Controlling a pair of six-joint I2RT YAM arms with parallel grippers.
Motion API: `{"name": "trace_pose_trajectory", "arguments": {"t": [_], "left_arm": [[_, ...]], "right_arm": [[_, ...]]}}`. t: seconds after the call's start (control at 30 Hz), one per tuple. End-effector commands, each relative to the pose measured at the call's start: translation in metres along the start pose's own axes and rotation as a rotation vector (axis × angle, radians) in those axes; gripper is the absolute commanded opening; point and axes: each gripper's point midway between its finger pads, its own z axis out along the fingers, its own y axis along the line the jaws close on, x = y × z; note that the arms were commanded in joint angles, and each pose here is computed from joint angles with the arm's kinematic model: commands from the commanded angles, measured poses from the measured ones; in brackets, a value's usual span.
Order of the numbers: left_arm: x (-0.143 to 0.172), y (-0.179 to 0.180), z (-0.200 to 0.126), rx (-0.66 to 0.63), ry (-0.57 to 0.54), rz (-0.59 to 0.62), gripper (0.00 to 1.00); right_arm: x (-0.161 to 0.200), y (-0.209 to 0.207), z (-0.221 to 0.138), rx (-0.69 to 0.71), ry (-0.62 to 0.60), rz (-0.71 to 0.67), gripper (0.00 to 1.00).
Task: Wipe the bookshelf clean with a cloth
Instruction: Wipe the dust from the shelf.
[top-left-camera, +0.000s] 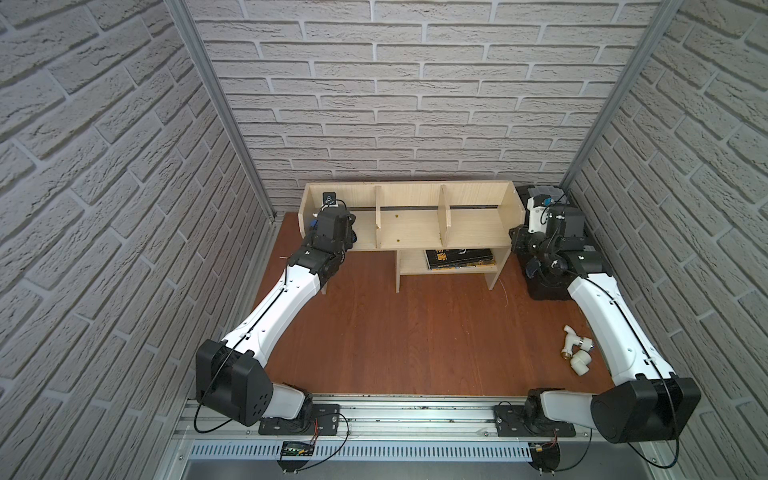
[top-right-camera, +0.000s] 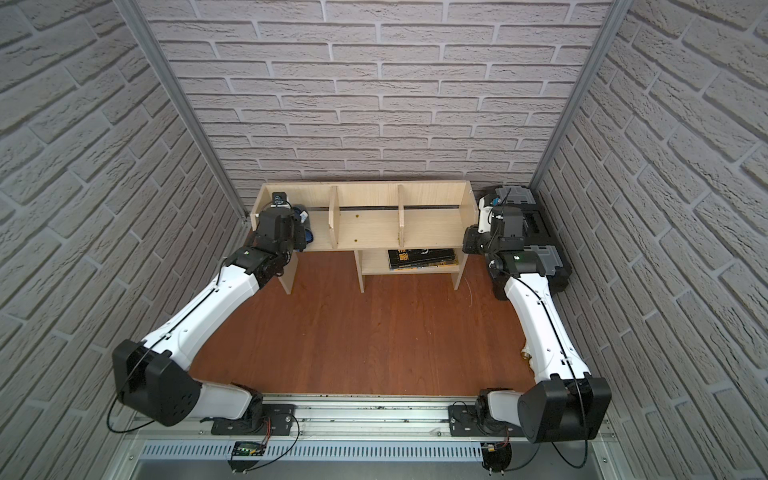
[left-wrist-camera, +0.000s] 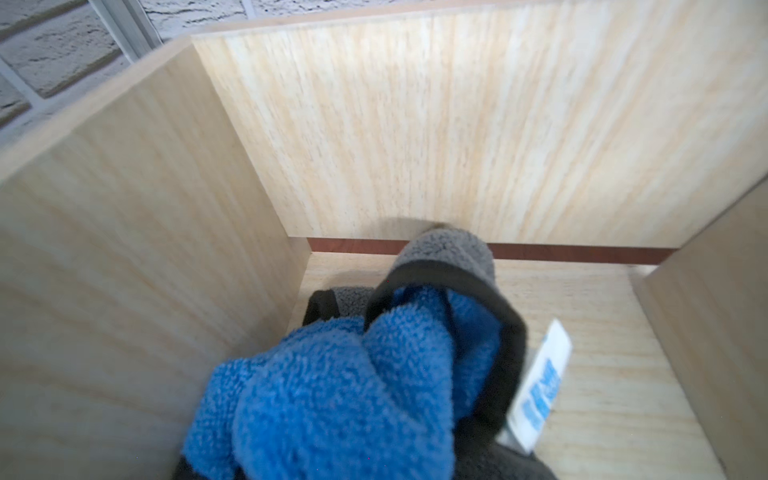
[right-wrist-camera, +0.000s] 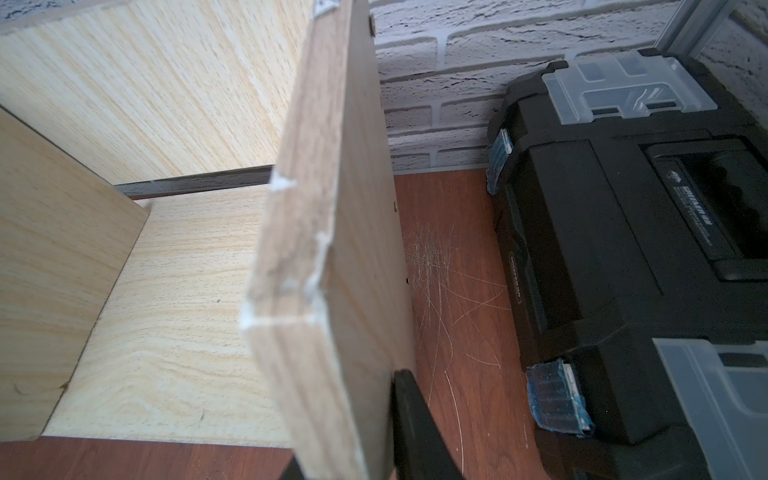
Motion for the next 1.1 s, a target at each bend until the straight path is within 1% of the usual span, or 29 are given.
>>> {"name": "trace_pose_trajectory", "arguments": {"t": [0.0, 0.07, 0.17, 0.2, 0.3, 0.43, 0.57, 0.7, 0.83, 0.97, 1.07], "left_arm": [[-0.006, -0.03, -0.022, 0.13, -0.019, 0.017, 0.0], [-0.027, -0.039, -0.036, 0.164, -0.069, 0.015, 0.0], [-0.06, -0.042, -0.054, 0.199, -0.121, -0.025, 0.0], [-0.071, -0.048, -0.062, 0.243, -0.14, -0.038, 0.0], [-0.099, -0.054, -0.081, 0.302, -0.198, -0.074, 0.0], [-0.125, -0.068, -0.101, 0.385, -0.258, -0.108, 0.0], [-0.141, -0.093, -0.12, 0.528, -0.303, -0.155, 0.0], [-0.146, -0.127, -0.135, 0.642, -0.335, -0.128, 0.0], [-0.141, -0.15, -0.137, 0.682, -0.345, -0.089, 0.0], [-0.121, -0.171, -0.113, 0.686, -0.285, -0.067, 0.0], [-0.091, -0.185, -0.081, 0.651, -0.188, -0.042, 0.0]], "right_arm": [[0.044, 0.05, -0.002, -0.23, 0.182, 0.121, 0.09], [0.044, 0.049, -0.002, -0.227, 0.185, 0.121, 0.09], [0.044, 0.049, -0.004, -0.223, 0.183, 0.121, 0.09], [0.043, 0.049, -0.004, -0.224, 0.182, 0.123, 0.09], [0.043, 0.05, -0.005, -0.226, 0.18, 0.126, 0.09], [0.043, 0.05, -0.005, -0.228, 0.184, 0.128, 0.09], [0.042, 0.051, -0.005, -0.228, 0.185, 0.127, 0.09], [0.042, 0.052, -0.005, -0.226, 0.187, 0.125, 0.09], [0.044, 0.052, -0.005, -0.225, 0.191, 0.124, 0.09], [0.046, 0.052, -0.005, -0.226, 0.194, 0.123, 0.09], [0.048, 0.052, -0.004, -0.228, 0.196, 0.125, 0.09]]}}
